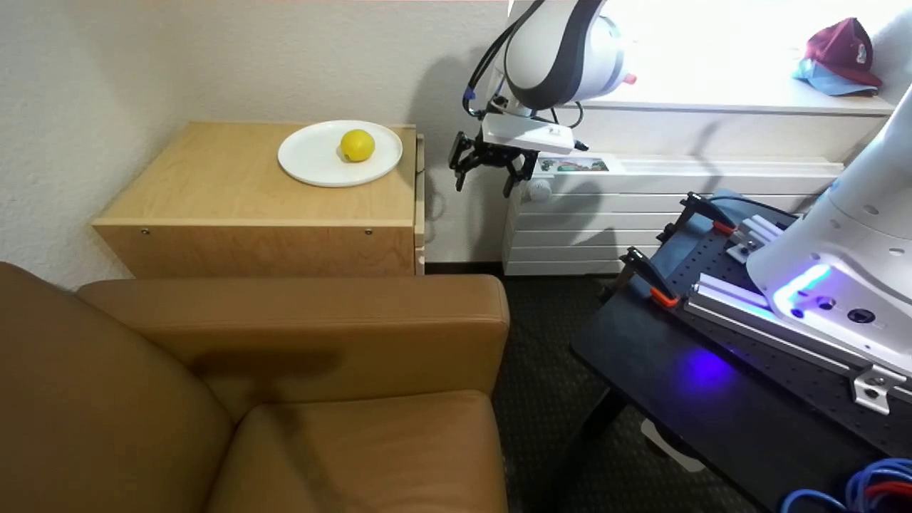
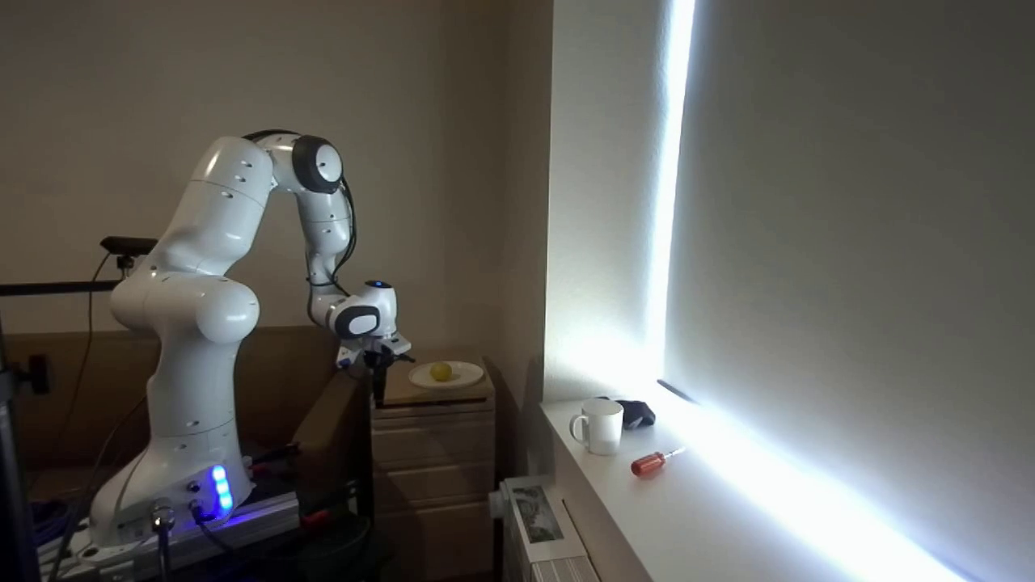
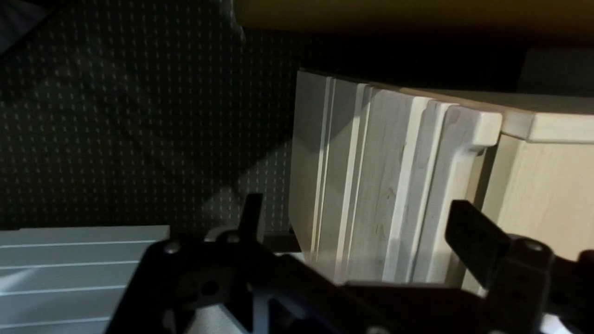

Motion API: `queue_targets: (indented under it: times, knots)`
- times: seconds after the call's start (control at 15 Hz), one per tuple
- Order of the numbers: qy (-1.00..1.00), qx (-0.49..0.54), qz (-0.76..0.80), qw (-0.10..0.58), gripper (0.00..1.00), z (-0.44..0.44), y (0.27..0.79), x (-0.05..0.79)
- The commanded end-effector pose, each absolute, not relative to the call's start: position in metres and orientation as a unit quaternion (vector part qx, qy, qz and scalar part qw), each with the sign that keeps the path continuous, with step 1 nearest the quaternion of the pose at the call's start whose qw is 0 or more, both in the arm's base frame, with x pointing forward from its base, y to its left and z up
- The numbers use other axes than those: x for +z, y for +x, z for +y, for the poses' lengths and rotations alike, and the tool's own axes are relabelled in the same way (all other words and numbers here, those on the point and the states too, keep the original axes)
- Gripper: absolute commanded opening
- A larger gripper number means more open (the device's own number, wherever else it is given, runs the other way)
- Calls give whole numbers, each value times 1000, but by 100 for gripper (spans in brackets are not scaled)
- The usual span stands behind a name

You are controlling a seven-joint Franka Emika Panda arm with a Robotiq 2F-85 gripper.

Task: Open the top drawer

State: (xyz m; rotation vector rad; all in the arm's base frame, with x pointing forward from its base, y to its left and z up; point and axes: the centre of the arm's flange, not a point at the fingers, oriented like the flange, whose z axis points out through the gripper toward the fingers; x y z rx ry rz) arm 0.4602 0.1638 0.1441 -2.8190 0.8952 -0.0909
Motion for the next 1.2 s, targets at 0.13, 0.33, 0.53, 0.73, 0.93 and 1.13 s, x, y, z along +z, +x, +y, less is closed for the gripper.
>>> queue_targets:
  times: [0.13, 0.33, 0.53, 0.73, 0.93, 1.13]
  knots:
    - [-935, -95, 331, 89, 100, 164, 493, 97]
    - [-927, -105, 345, 106, 100, 169, 512, 87]
    - [-930, -98, 338, 102, 100, 171, 507, 93]
    - [-928, -97, 343, 111, 100, 175, 517, 87]
    - [-926, -98, 350, 106, 100, 173, 523, 76]
    - [-921, -99, 361, 107, 100, 172, 529, 63]
